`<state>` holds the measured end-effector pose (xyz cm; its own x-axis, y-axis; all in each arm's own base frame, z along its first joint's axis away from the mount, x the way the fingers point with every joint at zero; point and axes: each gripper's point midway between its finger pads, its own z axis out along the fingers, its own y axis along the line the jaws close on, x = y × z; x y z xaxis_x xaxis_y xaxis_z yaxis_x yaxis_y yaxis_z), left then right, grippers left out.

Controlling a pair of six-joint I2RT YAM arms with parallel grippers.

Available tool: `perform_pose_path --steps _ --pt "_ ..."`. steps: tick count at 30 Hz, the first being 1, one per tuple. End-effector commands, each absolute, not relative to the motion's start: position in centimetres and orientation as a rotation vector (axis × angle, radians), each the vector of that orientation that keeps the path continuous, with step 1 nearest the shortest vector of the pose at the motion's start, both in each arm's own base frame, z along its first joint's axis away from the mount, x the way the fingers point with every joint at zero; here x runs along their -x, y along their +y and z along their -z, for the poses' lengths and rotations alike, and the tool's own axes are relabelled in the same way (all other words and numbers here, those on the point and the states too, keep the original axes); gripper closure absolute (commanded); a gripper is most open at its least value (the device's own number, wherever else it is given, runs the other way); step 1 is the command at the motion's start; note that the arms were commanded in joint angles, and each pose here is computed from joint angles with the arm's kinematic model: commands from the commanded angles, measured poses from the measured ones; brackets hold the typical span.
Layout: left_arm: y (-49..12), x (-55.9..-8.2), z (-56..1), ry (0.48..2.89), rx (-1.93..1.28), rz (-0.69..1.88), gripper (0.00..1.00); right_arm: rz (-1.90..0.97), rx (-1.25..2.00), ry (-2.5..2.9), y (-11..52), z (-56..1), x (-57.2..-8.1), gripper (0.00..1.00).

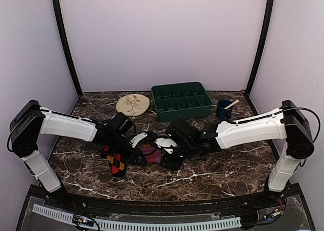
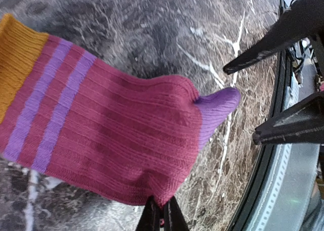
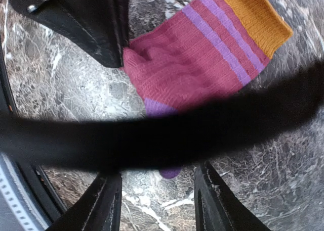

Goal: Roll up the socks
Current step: Roll the sock at the center of the board.

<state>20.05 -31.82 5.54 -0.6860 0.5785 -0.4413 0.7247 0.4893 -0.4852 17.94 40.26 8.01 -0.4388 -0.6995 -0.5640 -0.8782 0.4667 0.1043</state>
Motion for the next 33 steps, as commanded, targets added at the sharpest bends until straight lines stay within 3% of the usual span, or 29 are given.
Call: perform_pose_path --steps 1,33 --pt "-31.9 -18.2 -6.0 2.555 -1.175 1.139 1.0 -0.39 1.366 2.102 40.6 -8.7 -18.5 0.55" --pt "-30.5 -18.9 -5.0 2.654 -1.096 1.444 1.0 -0.478 1.649 1.802 44.7 -8.6 -17.2 0.52"
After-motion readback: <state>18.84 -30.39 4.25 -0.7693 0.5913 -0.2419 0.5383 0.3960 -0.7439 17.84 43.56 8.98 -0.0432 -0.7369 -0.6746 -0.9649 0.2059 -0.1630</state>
